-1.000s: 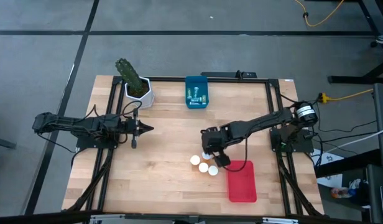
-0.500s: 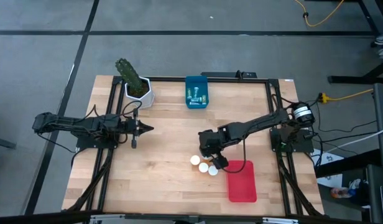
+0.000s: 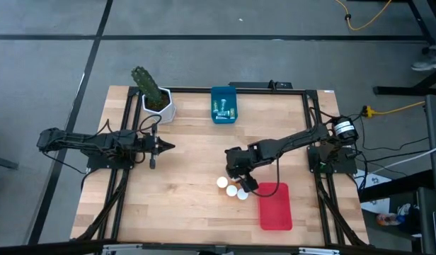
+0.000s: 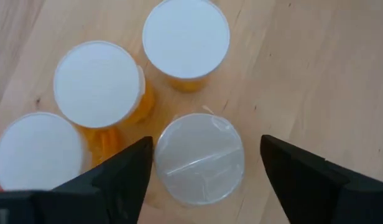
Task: Pick and place medicine bottles into bin by pill shape (circle, oval)
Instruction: Put the large orange pill bottle into the red bin
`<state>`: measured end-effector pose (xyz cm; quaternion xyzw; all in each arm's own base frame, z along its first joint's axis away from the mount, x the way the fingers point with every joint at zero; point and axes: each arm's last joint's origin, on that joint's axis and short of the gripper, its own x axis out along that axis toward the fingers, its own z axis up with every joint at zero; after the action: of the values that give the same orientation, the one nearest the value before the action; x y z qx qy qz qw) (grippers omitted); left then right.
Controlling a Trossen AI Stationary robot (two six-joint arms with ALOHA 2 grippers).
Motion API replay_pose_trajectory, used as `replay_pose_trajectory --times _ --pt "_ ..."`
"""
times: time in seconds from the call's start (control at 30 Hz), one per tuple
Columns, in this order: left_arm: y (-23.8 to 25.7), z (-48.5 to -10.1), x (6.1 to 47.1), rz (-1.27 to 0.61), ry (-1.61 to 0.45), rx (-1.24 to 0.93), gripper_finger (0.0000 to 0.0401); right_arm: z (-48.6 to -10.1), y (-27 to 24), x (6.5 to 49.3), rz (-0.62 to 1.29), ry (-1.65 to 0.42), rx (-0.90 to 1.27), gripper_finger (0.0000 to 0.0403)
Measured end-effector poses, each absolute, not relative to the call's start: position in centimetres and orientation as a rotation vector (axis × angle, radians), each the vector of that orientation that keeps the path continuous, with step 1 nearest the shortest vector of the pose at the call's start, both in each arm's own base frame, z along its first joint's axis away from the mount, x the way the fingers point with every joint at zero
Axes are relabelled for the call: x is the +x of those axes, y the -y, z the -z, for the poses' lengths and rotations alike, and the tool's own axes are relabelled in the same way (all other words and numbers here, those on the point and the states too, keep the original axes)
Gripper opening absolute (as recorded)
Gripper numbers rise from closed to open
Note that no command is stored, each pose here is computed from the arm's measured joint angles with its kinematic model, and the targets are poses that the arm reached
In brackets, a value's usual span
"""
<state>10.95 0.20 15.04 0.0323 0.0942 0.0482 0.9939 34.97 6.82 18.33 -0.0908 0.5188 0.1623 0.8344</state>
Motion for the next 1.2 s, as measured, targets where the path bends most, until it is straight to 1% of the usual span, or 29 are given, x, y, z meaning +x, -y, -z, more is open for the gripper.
replay_pose_trajectory --times 0.3,0.47,0.57,0.7,0.83,0.97,1.07,1.2 --pt "-0.2 -15.0 11.0 -0.097 -0.189 0.064 0.0000 -18.3 -6.8 35.0 -0.341 -1.101 -0.190 0.0236" --pt "-0.2 -15.0 11.0 -0.097 -0.189 0.064 0.0000 -18.4 -6.8 35.0 -0.342 -1.101 -0.192 0.0212" --pt "-0.2 -15.0 11.0 -0.097 -0.189 0.064 0.0000 -19.0 -6.8 34.8 -0.342 -1.124 -0.192 0.0211" --pt "-0.2 -15.0 11.0 -0.097 -0.189 0.064 0.0000 -20.9 -6.8 34.3 -0.343 -1.154 -0.190 0.0219" --pt "-0.2 -15.0 11.0 -0.099 -0.188 0.041 0.0000 -23.3 -7.2 33.1 -0.333 -1.169 -0.166 0.0214" --pt "-0.2 -15.0 11.0 -0.099 -0.188 0.039 0.0000 -25.9 -7.9 31.1 -0.279 -1.176 -0.115 0.0212" --pt "-0.2 -15.0 11.0 -0.099 -0.187 0.038 0.0000 -27.6 -8.7 29.3 -0.239 -1.181 -0.038 0.0216" --pt "-0.2 -15.0 11.0 -0.099 -0.188 0.039 0.0000 -28.8 -10.8 27.2 -0.222 -1.197 0.057 0.0216"
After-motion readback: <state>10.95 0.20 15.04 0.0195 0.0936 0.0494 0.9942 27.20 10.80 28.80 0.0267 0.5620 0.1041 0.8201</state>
